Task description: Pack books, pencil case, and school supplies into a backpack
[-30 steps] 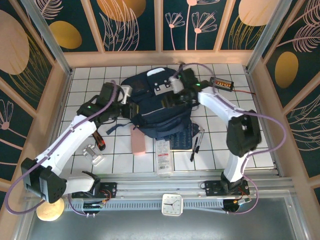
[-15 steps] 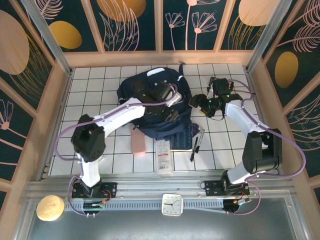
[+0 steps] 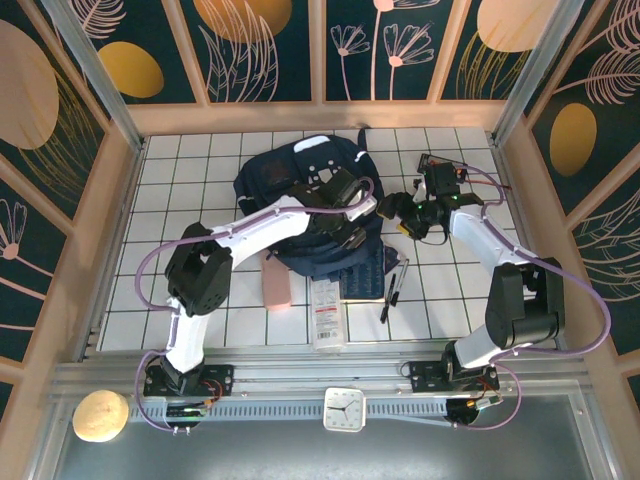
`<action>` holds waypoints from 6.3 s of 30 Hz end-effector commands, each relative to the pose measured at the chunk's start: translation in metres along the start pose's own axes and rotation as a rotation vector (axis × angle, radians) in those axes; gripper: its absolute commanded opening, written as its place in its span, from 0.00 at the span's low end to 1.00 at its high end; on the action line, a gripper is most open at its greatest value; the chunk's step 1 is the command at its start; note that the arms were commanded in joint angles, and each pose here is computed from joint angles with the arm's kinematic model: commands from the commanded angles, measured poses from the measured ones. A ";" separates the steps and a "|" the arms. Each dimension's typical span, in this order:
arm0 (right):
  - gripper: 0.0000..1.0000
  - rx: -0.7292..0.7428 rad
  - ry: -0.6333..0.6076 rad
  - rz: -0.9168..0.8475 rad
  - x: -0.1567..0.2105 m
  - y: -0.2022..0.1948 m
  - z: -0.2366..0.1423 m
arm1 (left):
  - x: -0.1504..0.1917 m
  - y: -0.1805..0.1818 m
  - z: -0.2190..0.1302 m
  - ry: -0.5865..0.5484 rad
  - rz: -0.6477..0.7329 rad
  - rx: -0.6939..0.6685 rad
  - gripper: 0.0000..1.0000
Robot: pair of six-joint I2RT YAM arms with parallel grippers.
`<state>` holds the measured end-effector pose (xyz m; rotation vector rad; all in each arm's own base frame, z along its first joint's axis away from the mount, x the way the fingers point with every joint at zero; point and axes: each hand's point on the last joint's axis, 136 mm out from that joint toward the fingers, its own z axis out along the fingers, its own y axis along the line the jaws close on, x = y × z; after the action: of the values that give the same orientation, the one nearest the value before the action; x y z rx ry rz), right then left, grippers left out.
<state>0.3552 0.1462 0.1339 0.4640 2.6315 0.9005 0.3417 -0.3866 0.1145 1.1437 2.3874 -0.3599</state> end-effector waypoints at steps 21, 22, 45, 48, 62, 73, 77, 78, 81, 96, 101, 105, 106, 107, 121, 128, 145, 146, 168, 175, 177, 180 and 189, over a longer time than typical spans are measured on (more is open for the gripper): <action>0.69 0.046 -0.068 0.069 -0.004 -0.031 -0.015 | -0.034 -0.007 0.045 0.010 -0.128 0.071 0.24; 0.69 0.046 -0.066 0.070 -0.003 -0.031 -0.015 | -0.038 -0.006 0.043 0.002 -0.137 0.068 0.19; 0.65 -0.144 -0.086 -0.022 -0.002 0.028 0.037 | -0.110 0.013 -0.097 -0.259 -0.420 0.342 0.00; 0.07 -0.179 -0.117 -0.044 -0.009 0.041 0.044 | -0.108 0.014 -0.101 -0.255 -0.437 0.373 0.00; 0.60 -0.521 -0.122 -0.152 0.012 0.093 0.021 | -0.115 0.047 -0.137 -0.334 -0.521 0.415 0.00; 0.76 0.052 0.003 -0.139 0.039 0.006 0.018 | -0.089 0.074 -0.118 -0.272 -0.565 0.310 0.00; 0.73 0.200 0.190 -0.128 0.089 -0.033 0.016 | -0.064 0.076 -0.094 -0.210 -0.578 0.277 0.00; 0.73 0.224 0.209 -0.132 0.099 -0.040 0.016 | -0.057 0.075 -0.086 -0.197 -0.586 0.279 0.00; 0.71 0.244 0.235 -0.128 0.116 -0.053 0.020 | -0.035 0.071 -0.064 -0.168 -0.607 0.293 0.00; 0.69 0.346 0.276 -0.214 0.121 -0.078 0.054 | 0.007 0.062 -0.015 -0.095 -0.664 0.338 0.00; 0.31 0.304 0.268 -0.243 0.117 -0.075 0.071 | 0.004 0.062 -0.016 -0.099 -0.667 0.344 0.00; 0.00 0.305 0.243 -0.255 0.114 -0.076 0.072 | -0.002 0.062 -0.019 -0.104 -0.669 0.350 0.02; 0.00 0.303 0.225 -0.264 0.111 -0.074 0.068 | -0.004 0.063 -0.021 -0.110 -0.666 0.350 0.07; 0.00 0.295 0.197 -0.279 0.106 -0.068 0.062 | -0.006 0.063 -0.023 -0.114 -0.664 0.349 0.12; 0.00 0.231 0.002 -0.232 0.064 -0.050 -0.021 | -0.010 0.080 -0.017 -0.077 -0.608 0.238 0.40; 0.00 0.166 -0.078 -0.212 0.044 -0.035 -0.044 | -0.012 0.082 -0.007 -0.017 -0.482 0.064 0.47; 0.00 0.048 -0.079 -0.235 0.026 0.000 -0.045 | 0.036 0.122 -0.019 0.076 -0.128 -0.273 0.66; 0.00 0.046 -0.080 -0.235 0.026 0.001 -0.045 | 0.036 0.122 -0.015 0.086 -0.116 -0.267 0.67; 0.00 0.048 -0.061 -0.227 0.017 0.000 -0.035 | 0.080 0.092 0.027 0.238 -0.054 -0.075 0.97; 0.00 0.052 -0.069 -0.228 0.011 0.002 -0.033 | 0.106 0.102 0.081 0.351 -0.093 -0.094 0.57; 0.00 0.053 -0.077 -0.229 0.010 0.002 -0.035 | 0.112 0.101 0.088 0.363 -0.121 -0.086 0.28; 0.00 0.045 -0.083 -0.238 0.009 0.006 -0.037 | 0.094 0.107 0.069 0.305 -0.215 -0.084 0.00; 0.00 -0.094 -0.132 -0.222 0.001 0.043 -0.054 | -0.049 0.132 -0.086 -0.176 -0.446 -0.045 0.00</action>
<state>0.3282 0.1369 0.1571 0.2274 2.5951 0.7549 0.4308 -0.3008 0.1155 0.6921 2.6150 -0.4014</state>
